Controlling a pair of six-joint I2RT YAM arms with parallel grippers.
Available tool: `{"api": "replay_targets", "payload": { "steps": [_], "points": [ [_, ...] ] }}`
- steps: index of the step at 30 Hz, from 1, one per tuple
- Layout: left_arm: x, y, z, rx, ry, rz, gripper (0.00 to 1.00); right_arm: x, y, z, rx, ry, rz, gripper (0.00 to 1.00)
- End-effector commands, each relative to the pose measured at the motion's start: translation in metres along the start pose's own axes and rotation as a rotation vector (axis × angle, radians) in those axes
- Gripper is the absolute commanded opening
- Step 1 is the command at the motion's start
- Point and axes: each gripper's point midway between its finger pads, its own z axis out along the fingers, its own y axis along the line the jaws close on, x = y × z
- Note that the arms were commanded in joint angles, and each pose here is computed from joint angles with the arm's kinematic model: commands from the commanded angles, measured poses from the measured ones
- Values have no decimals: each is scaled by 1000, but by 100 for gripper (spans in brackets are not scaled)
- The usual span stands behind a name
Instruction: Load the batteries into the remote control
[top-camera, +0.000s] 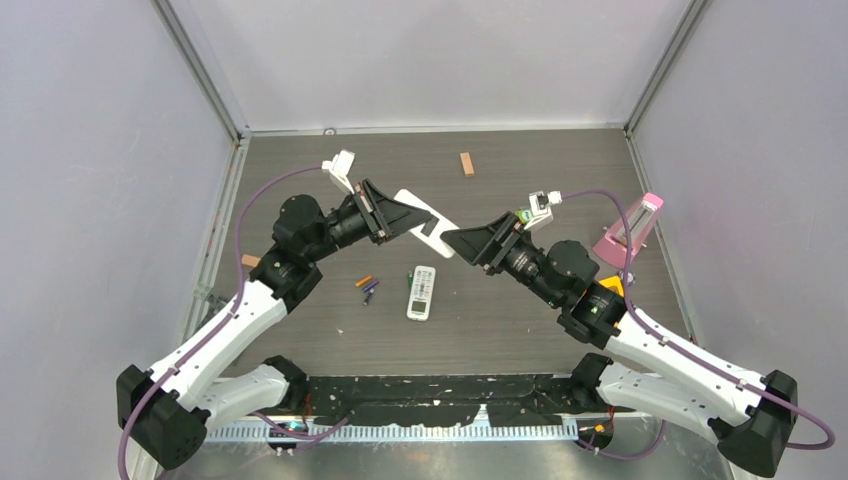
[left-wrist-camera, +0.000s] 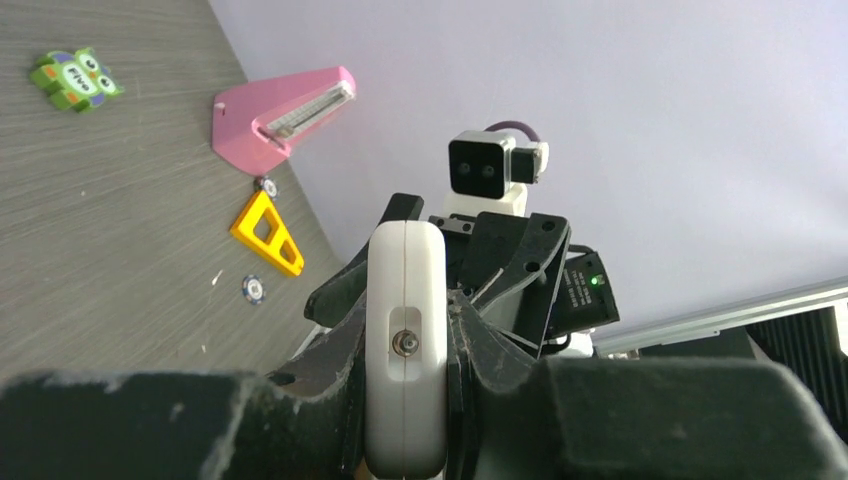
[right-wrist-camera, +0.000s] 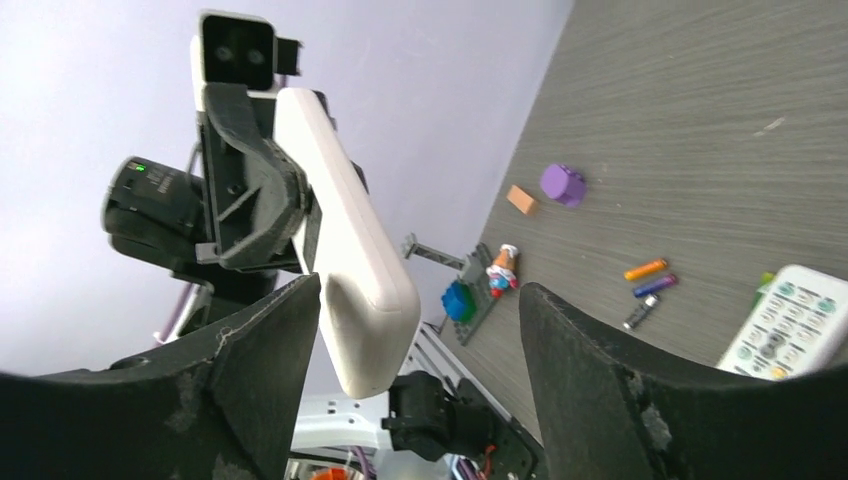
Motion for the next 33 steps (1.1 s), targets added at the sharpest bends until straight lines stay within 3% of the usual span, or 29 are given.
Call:
{"api": "replay_targets", "payload": {
  "steps": [1, 15, 20, 33],
  "points": [
    [-20, -36, -7, 129, -94, -10, 0, -22, 35, -1, -122, -81, 86, 74],
    [-16, -37, -6, 150, -73, -60, 0, -3, 36, 11, -179, -5, 154, 65],
    [-22, -33, -6, 193, -71, -128, 0, 1, 21, 10, -160, -23, 163, 48],
    [-32, -38, -17, 242, -93, -162, 0, 10, 0, 14, -119, -13, 156, 27]
  ]
}}
